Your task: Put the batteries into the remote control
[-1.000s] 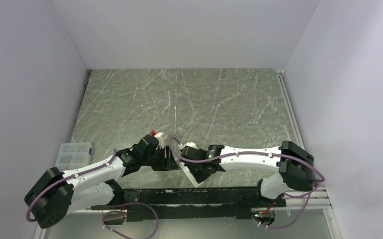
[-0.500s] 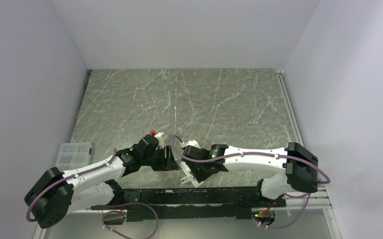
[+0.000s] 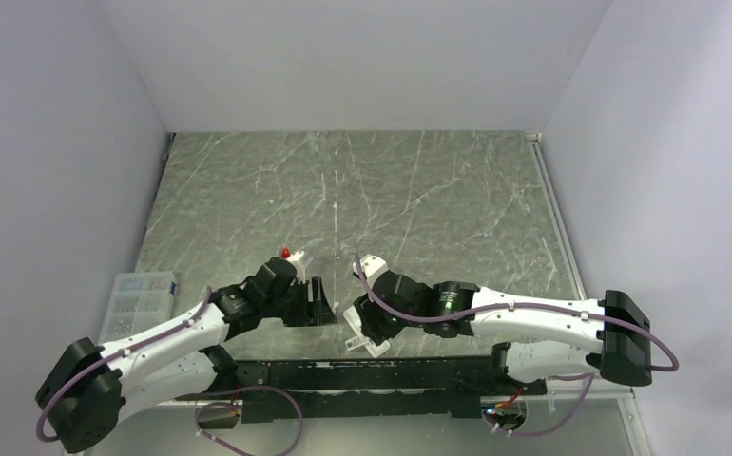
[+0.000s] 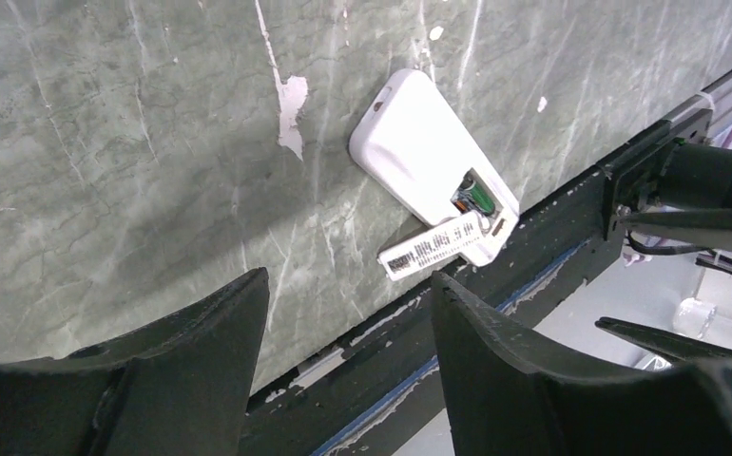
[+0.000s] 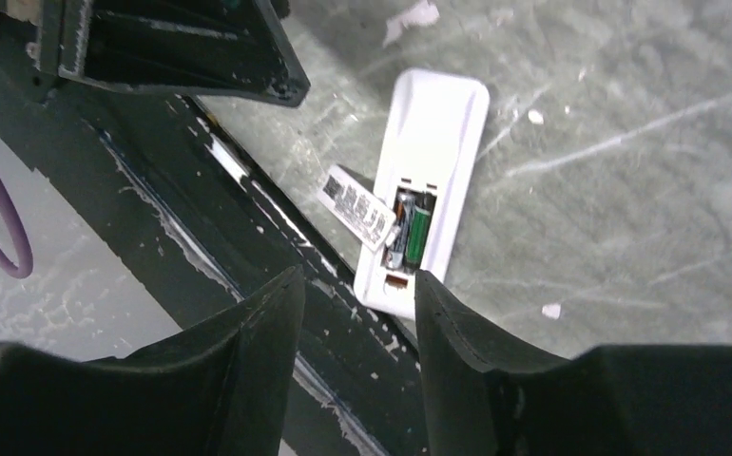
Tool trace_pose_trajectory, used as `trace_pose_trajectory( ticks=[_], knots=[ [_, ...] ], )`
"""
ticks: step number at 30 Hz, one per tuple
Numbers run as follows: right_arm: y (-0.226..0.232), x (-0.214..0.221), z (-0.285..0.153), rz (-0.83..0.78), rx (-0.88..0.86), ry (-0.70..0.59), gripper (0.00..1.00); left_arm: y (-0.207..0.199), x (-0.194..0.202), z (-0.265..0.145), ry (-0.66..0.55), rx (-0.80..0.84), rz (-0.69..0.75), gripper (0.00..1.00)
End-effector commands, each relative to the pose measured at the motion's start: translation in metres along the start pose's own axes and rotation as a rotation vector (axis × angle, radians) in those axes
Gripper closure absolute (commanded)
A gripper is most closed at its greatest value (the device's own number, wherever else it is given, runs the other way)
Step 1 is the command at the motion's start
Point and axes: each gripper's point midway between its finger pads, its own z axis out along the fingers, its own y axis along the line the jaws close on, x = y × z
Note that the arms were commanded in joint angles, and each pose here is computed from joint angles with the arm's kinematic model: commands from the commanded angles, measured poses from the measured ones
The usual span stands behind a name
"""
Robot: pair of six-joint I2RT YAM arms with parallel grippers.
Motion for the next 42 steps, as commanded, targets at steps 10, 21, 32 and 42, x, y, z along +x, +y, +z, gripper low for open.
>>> trace_pose_trajectory(
  ticks=[10, 21, 32, 42],
  knots=[
    [0.034, -0.035, 0.001, -0.399, -0.200, -0.070, 0.43, -0.009, -0.005, -0.030, -0.069, 0.029, -0.038, 0.24],
    [0.037, 0.000, 0.018, -0.859, -0.387, 0.005, 0.43, -0.006, -0.004, -0.066, -0.105, -0.018, -0.092, 0.24],
    [0.022, 0.016, 0.047, -1.129, -0.405, 0.029, 0.42, -0.009, 0.001, -0.078, -0.131, 0.033, -0.116, 0.22],
    [0.022, 0.017, 0.064, -1.169, -0.409, 0.065, 0.43, -0.009, -0.002, -0.079, -0.144, 0.030, -0.098, 0.21]
  ],
)
